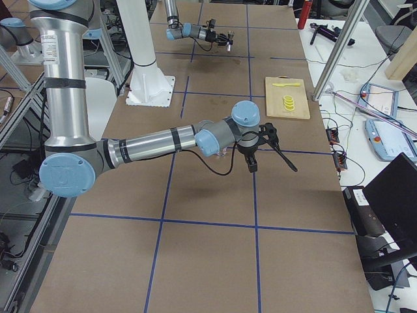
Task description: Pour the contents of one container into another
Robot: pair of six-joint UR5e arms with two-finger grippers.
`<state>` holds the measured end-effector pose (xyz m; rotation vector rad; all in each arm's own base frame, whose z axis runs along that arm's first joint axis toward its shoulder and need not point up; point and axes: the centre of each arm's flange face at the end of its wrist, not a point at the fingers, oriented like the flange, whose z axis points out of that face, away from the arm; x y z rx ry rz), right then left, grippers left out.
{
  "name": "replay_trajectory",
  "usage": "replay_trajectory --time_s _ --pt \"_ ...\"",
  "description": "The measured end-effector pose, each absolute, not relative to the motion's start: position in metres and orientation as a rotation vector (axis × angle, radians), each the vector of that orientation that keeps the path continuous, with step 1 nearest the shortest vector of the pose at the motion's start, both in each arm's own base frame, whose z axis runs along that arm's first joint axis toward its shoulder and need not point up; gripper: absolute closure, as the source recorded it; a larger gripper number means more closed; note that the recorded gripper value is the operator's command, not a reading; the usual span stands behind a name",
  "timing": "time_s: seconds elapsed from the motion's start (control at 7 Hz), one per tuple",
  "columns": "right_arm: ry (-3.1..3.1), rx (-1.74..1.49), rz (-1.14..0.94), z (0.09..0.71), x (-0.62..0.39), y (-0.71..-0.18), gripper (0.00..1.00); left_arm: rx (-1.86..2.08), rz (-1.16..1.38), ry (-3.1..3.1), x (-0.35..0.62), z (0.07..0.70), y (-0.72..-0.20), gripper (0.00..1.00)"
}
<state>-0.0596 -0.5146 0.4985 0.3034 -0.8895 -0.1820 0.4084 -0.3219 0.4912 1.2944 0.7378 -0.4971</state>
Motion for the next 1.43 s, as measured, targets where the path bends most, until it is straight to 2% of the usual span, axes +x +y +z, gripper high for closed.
replay_trajectory --time_s 0.43,0.71,1.14,1.43 --pt "-0.890 0.364 -0.108 0.464 -0.119 -0.521 0.00 1.370 -0.411 0.730 0.442 0.423 -0.342 1.00" --pt "-0.938 0.435 -0.027 0.432 -0.185 -0.502 0.00 1.394 -0.380 0.723 0.461 0.397 -0.351 1.00" --pt "-0.990 0.472 0.096 0.379 -0.255 -0.442 0.00 1.432 -0.264 0.707 0.494 0.355 -0.363 1.00" --pt "-0.880 0.596 0.153 0.387 -0.297 -0.375 0.00 1.431 -0.241 0.714 0.509 0.347 -0.370 1.00"
